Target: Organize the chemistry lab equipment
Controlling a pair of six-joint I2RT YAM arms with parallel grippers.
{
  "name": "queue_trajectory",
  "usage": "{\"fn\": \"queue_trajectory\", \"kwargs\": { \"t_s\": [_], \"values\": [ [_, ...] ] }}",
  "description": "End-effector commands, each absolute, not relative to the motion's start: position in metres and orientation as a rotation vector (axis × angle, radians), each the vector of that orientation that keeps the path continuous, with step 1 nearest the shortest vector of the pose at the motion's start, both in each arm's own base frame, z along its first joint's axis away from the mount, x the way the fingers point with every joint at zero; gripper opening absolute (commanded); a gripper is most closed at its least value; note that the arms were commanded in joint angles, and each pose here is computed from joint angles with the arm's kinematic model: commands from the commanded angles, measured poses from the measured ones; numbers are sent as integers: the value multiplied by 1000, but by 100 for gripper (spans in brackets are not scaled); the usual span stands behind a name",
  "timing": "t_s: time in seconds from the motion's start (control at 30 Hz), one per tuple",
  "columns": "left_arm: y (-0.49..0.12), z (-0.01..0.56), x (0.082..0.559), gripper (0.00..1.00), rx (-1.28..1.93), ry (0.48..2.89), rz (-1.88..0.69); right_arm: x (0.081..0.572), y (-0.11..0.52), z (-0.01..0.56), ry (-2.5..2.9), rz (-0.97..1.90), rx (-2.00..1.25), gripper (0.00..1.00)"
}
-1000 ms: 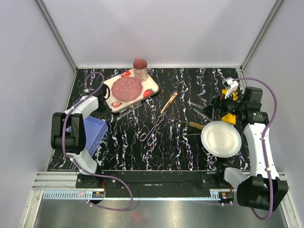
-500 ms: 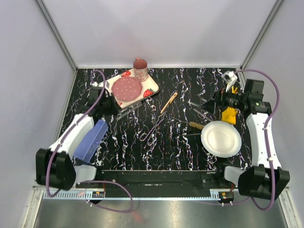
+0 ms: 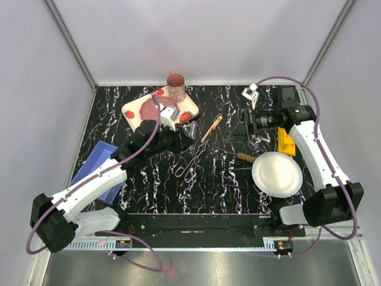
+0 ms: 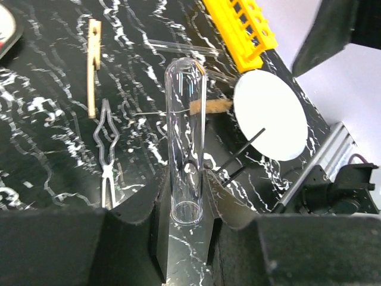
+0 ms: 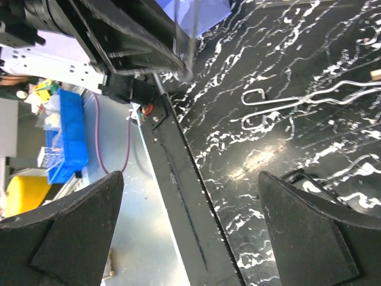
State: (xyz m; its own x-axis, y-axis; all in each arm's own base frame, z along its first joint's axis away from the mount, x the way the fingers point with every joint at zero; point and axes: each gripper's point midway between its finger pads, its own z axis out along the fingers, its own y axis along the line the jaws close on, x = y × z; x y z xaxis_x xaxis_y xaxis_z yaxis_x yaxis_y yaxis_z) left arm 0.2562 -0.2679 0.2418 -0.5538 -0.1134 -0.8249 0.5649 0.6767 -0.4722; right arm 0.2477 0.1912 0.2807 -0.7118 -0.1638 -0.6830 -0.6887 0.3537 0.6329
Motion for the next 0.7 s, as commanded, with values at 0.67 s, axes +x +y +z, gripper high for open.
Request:
{"fn": "queue_trajectory", "kwargs": {
  "t_s": [0.67],
  "values": [
    [-361, 289, 243, 9, 468, 1848, -1025, 278, 246, 279, 2179, 1545, -499, 94]
  ]
}}
